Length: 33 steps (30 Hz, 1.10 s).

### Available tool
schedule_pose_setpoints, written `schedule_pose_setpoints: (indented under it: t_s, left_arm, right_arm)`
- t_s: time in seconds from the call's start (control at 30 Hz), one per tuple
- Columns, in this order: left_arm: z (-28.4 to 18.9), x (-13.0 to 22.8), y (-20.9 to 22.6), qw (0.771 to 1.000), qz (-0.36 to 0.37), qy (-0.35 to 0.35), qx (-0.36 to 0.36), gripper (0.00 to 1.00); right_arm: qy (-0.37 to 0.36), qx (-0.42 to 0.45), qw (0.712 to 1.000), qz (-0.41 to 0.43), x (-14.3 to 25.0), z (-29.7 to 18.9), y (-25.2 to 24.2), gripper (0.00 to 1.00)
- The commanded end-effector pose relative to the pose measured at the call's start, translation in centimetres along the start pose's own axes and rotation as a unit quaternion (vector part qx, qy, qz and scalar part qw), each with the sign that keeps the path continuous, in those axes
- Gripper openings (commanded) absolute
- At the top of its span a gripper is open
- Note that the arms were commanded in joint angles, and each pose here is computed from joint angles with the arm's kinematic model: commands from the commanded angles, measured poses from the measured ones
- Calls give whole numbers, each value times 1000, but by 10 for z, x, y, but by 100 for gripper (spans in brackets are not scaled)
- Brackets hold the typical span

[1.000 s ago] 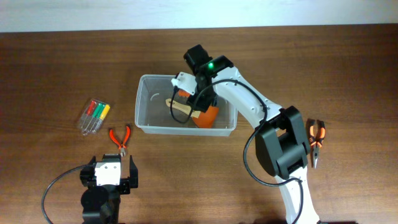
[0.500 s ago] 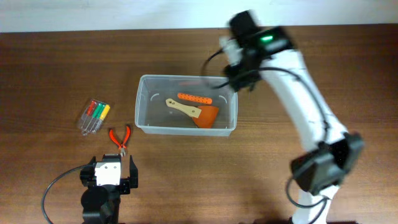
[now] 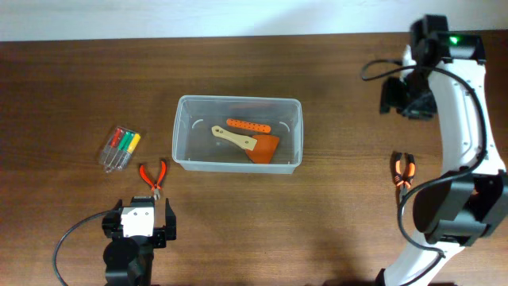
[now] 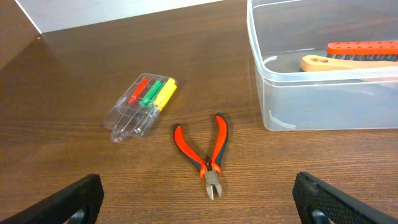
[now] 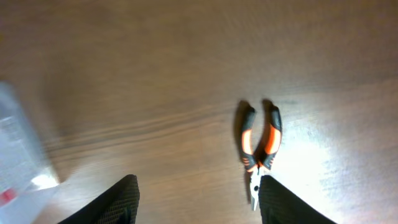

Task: Pack container
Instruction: 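Lower the right gripper onto the orange-black pliers and grasp them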

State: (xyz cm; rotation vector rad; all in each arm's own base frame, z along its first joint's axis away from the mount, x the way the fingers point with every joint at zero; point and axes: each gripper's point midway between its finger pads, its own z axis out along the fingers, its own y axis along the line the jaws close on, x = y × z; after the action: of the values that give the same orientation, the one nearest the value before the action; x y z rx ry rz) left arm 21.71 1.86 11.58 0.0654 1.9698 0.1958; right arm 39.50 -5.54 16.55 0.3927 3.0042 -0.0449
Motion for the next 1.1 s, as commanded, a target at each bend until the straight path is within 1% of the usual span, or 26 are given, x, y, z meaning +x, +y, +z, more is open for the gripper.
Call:
schedule_pose_setpoints:
  t_s: [0.0,0.13,0.33,0.6,0.7,0.77,1.07]
  left_arm:
    - [1,1,0,1000,9,-1,-1,99]
    - [1,1,0,1000,9,-1,-1,99]
    - [1,1,0,1000,9,-1,-1,99]
    - [1,1,0,1000,9,-1,-1,99]
    - [1,1,0,1000,9,-1,-1,99]
    - [1,1,0,1000,9,-1,-1,99]
    - [1,1,0,1000,9,-1,-1,99]
  right_arm:
    - [47,13,998,27,19,37,-19,61]
    - [81,30,996,32,45,94,-36,62]
    - [89,28,996,3,65,137,-43,62]
    - [82,35,996,8,65,145,-56,61]
    - [81,35,996,9,65,146,-57,60]
    - [81,35,996,9,66,147,-57,57]
    - [86,41,995,8,80,165,-58,57]
